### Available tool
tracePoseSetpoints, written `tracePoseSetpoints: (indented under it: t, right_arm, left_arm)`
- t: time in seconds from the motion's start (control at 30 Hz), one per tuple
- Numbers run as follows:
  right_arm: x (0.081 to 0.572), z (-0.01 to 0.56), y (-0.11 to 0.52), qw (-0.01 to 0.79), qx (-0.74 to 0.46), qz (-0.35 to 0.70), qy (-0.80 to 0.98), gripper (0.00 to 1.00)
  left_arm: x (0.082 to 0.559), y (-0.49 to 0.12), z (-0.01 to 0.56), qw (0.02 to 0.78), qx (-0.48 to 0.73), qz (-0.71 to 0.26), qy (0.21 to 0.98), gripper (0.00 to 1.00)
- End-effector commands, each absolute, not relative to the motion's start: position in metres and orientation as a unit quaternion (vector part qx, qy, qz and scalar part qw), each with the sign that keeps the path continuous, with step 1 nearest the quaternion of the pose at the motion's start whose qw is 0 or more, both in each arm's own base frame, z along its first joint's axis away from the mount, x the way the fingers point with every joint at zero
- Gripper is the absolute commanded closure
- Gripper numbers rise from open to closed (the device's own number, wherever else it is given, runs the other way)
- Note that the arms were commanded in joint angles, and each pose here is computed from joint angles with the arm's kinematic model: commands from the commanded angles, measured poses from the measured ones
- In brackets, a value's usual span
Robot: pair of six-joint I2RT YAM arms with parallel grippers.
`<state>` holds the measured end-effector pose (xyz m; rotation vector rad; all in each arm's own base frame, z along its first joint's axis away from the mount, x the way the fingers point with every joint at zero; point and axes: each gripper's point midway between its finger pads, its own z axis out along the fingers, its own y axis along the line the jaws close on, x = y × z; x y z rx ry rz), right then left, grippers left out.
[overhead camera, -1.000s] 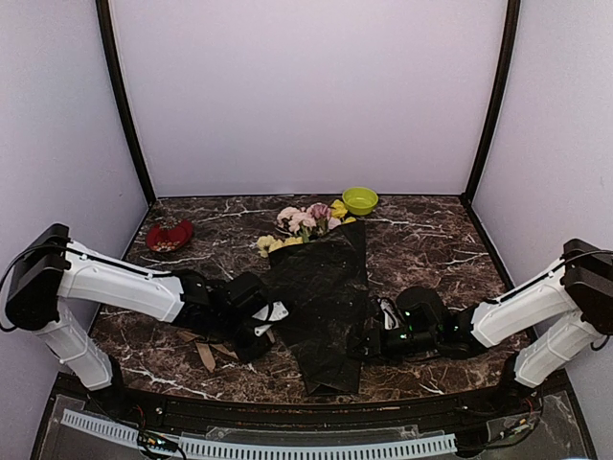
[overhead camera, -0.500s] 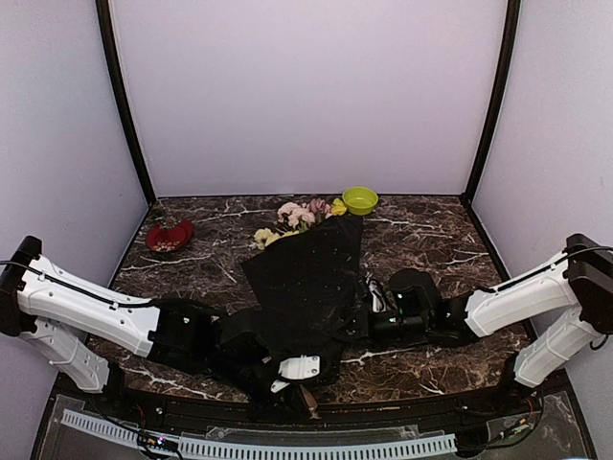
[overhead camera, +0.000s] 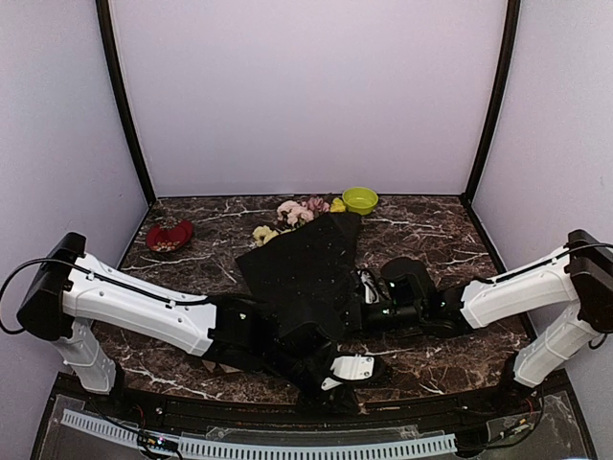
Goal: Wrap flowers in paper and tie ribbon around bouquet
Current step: Place the ribbon at the center of the board.
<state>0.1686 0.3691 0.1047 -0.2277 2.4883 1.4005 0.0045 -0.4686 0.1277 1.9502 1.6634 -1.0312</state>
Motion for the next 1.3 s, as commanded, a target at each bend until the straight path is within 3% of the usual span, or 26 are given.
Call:
tracePoseSetpoints:
  t: [0.0, 0.13, 0.27, 0.4, 0.53, 0.6, 0.8, 0.97, 1.27]
  right_arm:
    - [0.169, 0.117, 0.373, 0.148, -0.098, 0.5, 0.848, 1.0]
    - [0.167, 0.116, 0.375, 0.143, -0.111, 0.499, 0.847, 1.0]
    - [0.164, 0.111, 0.375, 0.135, -0.125, 0.491, 0.851, 1.0]
    - [0.162, 0.107, 0.373, 0.132, -0.125, 0.489, 0.853, 1.0]
    - [0.16, 0.103, 0.372, 0.127, -0.124, 0.488, 0.855, 1.0]
    - [0.16, 0.102, 0.372, 0.125, -0.125, 0.487, 0.855, 1.0]
    - [0.16, 0.101, 0.373, 0.124, -0.124, 0.488, 0.855, 1.0]
    - [0.159, 0.101, 0.375, 0.121, -0.124, 0.494, 0.852, 1.0]
    - [0.159, 0.102, 0.374, 0.12, -0.122, 0.495, 0.852, 1.0]
  left_arm:
    - [0.045, -0.488, 0.167, 0.278, 0.669, -0.378, 0.576, 1.0]
    - [0.092, -0.492, 0.198, 0.348, 0.605, -0.418, 0.581, 1.0]
    - [0.106, -0.496, 0.218, 0.362, 0.573, -0.465, 0.57, 0.98]
    - [0.1, -0.502, 0.205, 0.323, 0.584, -0.47, 0.577, 0.64]
    - [0.095, -0.492, 0.201, 0.313, 0.586, -0.472, 0.579, 0.43]
    - [0.094, -0.485, 0.204, 0.32, 0.584, -0.47, 0.58, 0.37]
    - [0.094, -0.446, 0.205, 0.409, 0.596, -0.387, 0.573, 0.34]
    - [0.1, -0.399, 0.153, 0.506, 0.623, -0.234, 0.548, 0.33]
    - [0.101, -0.373, 0.112, 0.539, 0.651, -0.112, 0.522, 0.28]
